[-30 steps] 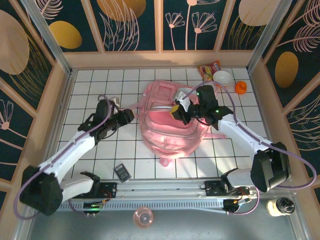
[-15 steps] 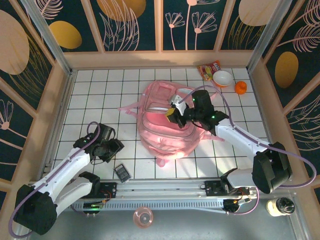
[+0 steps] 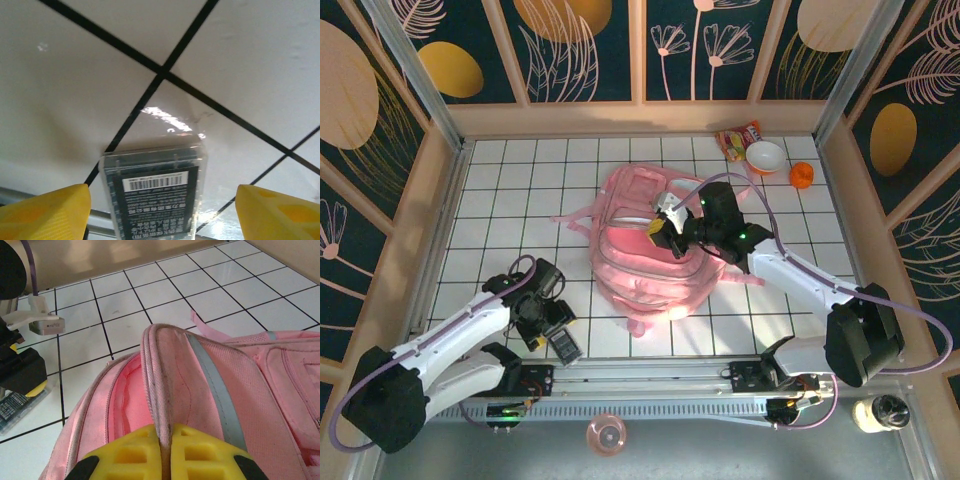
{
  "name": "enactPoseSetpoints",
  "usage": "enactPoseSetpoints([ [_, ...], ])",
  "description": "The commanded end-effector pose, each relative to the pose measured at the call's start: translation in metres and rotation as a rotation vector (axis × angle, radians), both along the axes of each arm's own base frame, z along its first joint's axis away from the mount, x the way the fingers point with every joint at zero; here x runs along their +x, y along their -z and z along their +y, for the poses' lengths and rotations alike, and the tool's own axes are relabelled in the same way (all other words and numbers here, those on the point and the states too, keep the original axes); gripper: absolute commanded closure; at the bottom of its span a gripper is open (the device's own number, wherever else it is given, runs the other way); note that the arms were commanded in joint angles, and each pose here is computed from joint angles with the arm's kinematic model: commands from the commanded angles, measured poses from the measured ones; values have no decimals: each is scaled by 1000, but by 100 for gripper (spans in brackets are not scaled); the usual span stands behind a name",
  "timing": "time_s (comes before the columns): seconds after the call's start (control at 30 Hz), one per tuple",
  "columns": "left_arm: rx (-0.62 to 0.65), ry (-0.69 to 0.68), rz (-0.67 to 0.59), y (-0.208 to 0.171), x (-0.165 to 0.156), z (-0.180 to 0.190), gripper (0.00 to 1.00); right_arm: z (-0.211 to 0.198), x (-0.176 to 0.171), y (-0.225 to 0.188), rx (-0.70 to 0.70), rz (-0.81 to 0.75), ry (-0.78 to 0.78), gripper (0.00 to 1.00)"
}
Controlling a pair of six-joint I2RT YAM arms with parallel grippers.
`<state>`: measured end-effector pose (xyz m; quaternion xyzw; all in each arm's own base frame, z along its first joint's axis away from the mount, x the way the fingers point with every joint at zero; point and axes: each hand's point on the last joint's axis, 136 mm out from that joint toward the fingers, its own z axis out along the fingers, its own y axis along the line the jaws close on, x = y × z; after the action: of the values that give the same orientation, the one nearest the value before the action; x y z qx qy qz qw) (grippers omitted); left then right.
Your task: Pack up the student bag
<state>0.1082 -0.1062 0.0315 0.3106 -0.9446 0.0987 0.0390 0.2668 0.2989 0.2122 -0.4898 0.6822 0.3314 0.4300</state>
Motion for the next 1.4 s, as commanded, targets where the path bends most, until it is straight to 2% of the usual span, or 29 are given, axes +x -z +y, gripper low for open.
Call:
enactPoseSetpoints([
  [0.0,24,-34,91,3,-18,5,25,11,-2,-32,79,-120,-54,100],
  [0.13,-29,-54,123,8,-22,-7,28,10,-3,-31,80,-131,-56,100],
  [0.37,-11,-24,141,10,-20,-12,25,12,-1,-30,82,-133,-65,100],
  [0.53,-2,-20,153,19,-19,-15,28,12,-2,-26,79,-126,-71,100],
  [0.9,-24,-18,88,9,5,-29,50,6,-4,-26,84,-128,-61,100],
  [1.07,-84,-56,-3,-16,23,-39,57,3,-4,-32,99,-117,-45,100],
  [1.2,-165,-90,-127,-59,49,-54,60,-2,-1,-37,121,-95,-7,100],
  [1.37,-251,-64,-276,-111,81,-74,60,-7,8,-48,133,-98,47,100],
])
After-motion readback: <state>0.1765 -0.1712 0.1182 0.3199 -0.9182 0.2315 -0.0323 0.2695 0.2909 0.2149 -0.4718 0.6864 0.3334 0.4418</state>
